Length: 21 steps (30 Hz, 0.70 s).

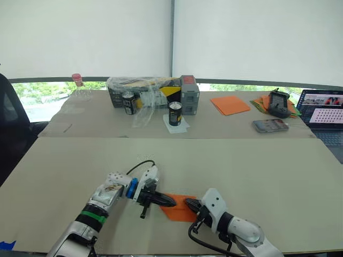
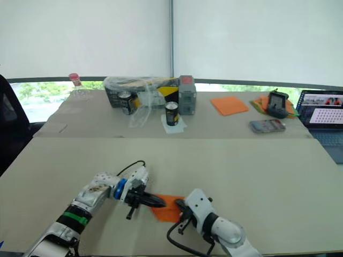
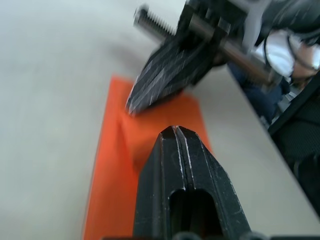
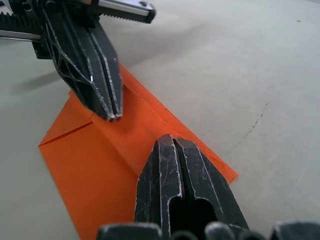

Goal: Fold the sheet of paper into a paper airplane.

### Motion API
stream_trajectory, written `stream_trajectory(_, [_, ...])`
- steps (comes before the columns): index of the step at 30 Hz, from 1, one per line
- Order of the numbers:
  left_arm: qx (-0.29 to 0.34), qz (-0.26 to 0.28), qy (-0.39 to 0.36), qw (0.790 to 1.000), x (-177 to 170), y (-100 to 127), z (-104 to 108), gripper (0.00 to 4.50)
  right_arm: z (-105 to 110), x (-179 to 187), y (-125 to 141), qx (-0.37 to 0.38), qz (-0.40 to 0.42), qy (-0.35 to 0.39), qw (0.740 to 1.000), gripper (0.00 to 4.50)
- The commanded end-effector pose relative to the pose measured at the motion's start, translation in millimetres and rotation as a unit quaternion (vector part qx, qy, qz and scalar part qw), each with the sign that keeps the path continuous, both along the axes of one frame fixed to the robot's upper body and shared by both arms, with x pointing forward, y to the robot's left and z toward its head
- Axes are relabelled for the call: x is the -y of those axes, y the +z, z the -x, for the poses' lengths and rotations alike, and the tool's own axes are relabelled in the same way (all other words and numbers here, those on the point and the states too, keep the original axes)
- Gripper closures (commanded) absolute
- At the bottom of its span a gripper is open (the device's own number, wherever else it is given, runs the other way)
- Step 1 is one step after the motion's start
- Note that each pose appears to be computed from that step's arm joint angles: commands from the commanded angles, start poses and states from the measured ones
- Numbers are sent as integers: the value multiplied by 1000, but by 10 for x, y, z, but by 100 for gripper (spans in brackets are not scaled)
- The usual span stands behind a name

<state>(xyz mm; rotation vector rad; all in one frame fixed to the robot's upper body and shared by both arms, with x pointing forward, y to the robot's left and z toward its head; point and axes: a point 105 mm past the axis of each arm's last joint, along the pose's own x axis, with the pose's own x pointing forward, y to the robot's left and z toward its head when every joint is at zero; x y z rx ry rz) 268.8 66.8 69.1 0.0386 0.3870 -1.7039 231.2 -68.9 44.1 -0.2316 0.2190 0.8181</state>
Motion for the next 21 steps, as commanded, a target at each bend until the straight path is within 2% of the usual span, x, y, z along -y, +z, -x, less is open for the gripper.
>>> stream_trajectory(1, [31,-6,-7,999,55,85,-6,450,71,88,-341,-67,31,-19,997,448])
stream_trajectory(5, [53,-64,-35,996,8,-157,69,450,48,104,-356,-68,32,-28,997,448])
stream_trajectory(12, [59,-114,-34,991,-86,-391,72,450,23,149,-332,-66,34,-38,997,448])
stream_trajectory(18, [14,-200,-16,980,-350,-658,72,450,9,148,-317,-64,34,-39,997,448])
stream_trajectory(21, [-17,-205,2,979,-463,-667,64,450,2,142,-313,-63,33,-36,997,448])
